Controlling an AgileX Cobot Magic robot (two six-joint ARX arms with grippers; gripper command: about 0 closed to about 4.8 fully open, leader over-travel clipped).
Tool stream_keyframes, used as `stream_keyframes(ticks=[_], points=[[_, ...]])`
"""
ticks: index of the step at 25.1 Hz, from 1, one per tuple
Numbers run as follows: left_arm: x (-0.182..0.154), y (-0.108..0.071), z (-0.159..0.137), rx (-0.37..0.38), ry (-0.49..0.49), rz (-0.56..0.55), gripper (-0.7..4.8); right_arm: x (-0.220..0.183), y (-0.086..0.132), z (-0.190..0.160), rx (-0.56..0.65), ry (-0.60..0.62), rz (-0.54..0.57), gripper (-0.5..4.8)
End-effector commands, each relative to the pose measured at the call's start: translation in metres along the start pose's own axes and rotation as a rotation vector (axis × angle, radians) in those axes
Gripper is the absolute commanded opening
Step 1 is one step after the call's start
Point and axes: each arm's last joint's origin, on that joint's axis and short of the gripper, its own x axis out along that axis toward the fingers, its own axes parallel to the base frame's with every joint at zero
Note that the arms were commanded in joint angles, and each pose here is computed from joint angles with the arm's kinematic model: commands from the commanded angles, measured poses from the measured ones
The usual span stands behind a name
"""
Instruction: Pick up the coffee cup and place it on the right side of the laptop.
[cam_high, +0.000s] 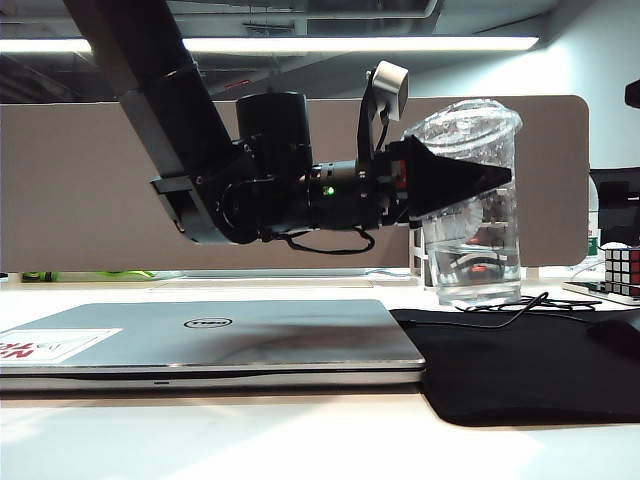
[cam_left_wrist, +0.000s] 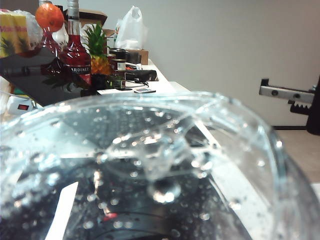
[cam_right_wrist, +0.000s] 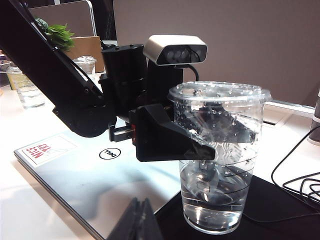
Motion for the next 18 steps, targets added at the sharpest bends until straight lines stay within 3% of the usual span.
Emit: stream_keyframes(ticks=[1, 13, 18], points=[[0.003, -0.003, 0.007, 0.05, -0.023, -0.003, 3.1, 0.0, 0.0, -0.001, -0.003, -0.005, 0.002, -0.01], [0.031, -0.018, 0.003, 0.142, -0.027, 0.003, 3.1, 0.0, 0.0, -0.001, -0.003, -0.005, 0.002, -0.01], [0.033, -0.017, -0.013, 0.112, 0.072, 0.025, 3.1, 0.0, 0.0, -0.001, -0.002, -0.002, 0.003, -0.01]])
